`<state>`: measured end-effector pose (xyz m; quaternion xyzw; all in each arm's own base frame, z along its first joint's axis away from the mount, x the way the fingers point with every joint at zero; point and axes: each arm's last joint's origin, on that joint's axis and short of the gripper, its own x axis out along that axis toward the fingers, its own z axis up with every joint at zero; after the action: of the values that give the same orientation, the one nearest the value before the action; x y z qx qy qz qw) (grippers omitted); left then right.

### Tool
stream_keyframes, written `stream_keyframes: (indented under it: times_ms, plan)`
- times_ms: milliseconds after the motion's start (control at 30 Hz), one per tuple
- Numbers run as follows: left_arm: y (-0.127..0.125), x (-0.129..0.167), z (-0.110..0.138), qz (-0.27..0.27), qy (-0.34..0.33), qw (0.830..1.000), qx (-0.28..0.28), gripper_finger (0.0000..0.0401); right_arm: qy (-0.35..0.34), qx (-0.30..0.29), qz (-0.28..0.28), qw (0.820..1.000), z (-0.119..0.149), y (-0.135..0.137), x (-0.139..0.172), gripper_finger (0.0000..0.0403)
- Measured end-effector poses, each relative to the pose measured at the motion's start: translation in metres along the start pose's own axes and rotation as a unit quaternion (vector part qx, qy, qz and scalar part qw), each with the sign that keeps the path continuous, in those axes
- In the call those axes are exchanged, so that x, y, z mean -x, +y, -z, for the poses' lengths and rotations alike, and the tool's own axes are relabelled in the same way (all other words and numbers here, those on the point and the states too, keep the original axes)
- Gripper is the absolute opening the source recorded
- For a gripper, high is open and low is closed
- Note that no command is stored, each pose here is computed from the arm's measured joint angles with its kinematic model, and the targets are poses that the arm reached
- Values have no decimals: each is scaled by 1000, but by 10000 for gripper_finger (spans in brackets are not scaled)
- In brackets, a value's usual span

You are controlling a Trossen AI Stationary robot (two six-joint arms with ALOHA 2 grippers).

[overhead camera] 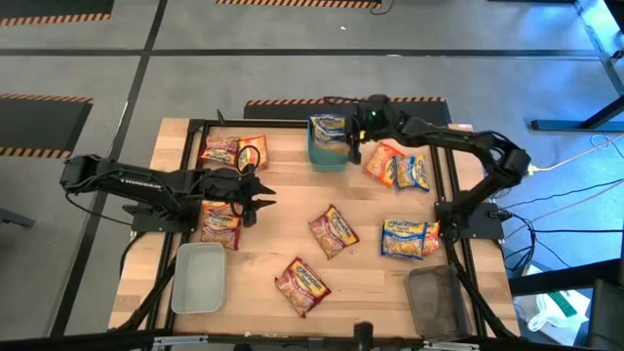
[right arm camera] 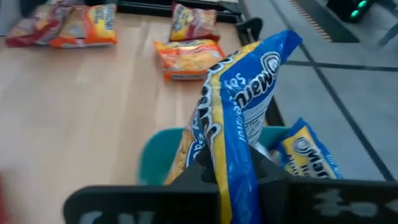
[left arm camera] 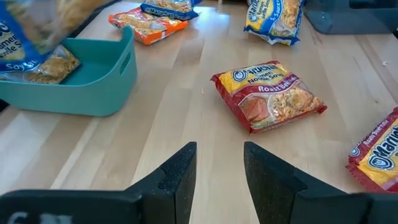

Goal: Sort Maruchan noodles
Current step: Put the blue noodle pack into the green bin

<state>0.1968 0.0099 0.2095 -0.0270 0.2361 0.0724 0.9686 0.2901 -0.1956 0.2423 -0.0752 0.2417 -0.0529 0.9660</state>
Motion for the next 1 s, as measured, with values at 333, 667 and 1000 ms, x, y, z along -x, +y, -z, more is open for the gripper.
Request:
stream_keyframes:
  times_ms: [333,667,1000]
  plan:
    - [0,0,-4,1,-18,1000,5,128,16,60,23,998,44,-28,-34,0]
    - [0,0,-4,1,-22,1000,7,128,27,68,15,997,68,-29,-57,0]
    - [0,0,-5,1,-22,1000,7,128,31,40,23,998,68,-29,-58,12]
